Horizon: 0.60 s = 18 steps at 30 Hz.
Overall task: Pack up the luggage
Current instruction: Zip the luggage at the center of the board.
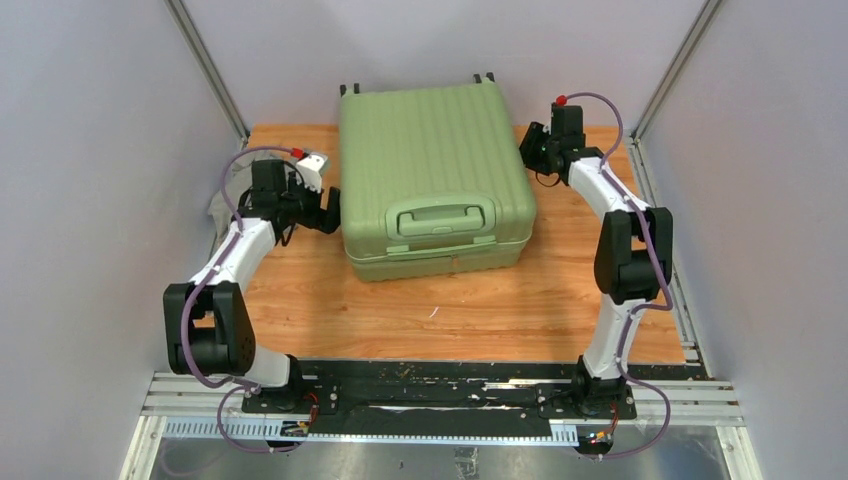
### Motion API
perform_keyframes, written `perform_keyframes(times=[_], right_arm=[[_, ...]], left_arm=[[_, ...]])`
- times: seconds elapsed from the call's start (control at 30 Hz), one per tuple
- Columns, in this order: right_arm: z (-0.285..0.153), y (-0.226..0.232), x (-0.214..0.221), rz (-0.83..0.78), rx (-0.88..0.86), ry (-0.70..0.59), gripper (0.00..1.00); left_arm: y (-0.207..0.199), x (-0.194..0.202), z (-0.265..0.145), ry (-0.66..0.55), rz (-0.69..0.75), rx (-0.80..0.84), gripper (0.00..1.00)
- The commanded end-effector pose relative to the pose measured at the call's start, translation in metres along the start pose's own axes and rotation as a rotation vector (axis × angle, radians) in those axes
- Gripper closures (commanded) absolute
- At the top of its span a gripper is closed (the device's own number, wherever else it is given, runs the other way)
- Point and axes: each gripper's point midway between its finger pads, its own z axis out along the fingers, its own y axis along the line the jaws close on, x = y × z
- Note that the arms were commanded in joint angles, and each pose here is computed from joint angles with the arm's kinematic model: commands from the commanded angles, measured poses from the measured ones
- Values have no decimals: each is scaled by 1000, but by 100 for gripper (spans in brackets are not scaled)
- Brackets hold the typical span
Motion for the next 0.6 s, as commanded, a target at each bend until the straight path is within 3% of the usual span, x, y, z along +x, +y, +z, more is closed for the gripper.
perform_keyframes(times=[0.0, 0.27, 0.57], right_arm=[[1, 100, 45, -91, -276, 155, 51], [6, 168, 59, -195, -467, 190, 51], [3, 217, 47, -297, -614, 156, 47]], left_arm=[[-99, 21, -4, 71, 83, 335, 17], [-138, 25, -25, 85, 169, 428, 18], [-134, 21, -30, 92, 195, 399, 17]])
